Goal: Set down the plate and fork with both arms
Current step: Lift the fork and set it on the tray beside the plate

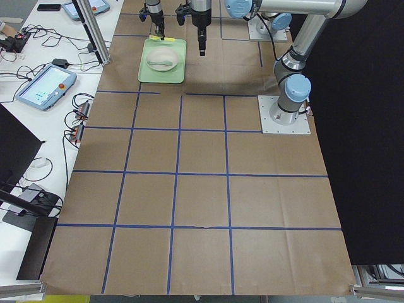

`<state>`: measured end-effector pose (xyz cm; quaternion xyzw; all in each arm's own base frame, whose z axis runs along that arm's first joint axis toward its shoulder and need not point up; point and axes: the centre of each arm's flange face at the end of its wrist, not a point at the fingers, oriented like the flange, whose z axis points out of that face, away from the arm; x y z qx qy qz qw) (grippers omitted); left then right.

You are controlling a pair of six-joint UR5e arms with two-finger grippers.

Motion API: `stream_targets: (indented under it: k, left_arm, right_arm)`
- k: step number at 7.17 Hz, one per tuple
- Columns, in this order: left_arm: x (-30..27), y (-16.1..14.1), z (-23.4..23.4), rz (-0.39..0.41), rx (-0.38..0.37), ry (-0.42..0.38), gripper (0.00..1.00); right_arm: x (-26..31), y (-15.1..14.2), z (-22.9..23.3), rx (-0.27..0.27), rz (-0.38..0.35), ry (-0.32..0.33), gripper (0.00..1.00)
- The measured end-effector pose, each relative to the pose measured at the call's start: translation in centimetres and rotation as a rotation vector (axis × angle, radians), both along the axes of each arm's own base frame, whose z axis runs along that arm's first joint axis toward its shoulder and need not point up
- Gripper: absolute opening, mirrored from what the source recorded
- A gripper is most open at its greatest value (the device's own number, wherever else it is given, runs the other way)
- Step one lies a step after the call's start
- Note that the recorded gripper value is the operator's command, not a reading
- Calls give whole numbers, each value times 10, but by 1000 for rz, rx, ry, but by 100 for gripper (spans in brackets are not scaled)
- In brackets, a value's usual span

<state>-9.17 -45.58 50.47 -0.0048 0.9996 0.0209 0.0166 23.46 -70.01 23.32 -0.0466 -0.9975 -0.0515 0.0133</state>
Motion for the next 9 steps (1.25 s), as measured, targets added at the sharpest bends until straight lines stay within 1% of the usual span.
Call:
stream_targets:
  k: [1,2,3,4,7,8,9]
  left_arm:
    - [-6,-1,0,-3,-7,39,93]
    - [-9,-2,0,-6,-13,62,92]
    - [-11,-2,-1,-10,-16,70,92]
    - [-14,-1,-1,-16,-15,73,92]
    - [-22,3,-10,-35,-1,74,99]
    - [-23,4,-11,-37,1,73,99]
    - [-23,4,-12,-37,3,72,99]
  right_arm:
    - [-7,0,-17,16,5,0,1]
    - [-10,-1,-32,33,10,1,4]
    - [-11,-1,-42,45,13,4,49]
    - [-11,-2,-45,47,14,5,99]
    - [-17,-5,-30,25,0,5,100]
    - [-20,-4,-15,11,-1,3,100]
    - [-22,3,12,-6,-1,0,100]
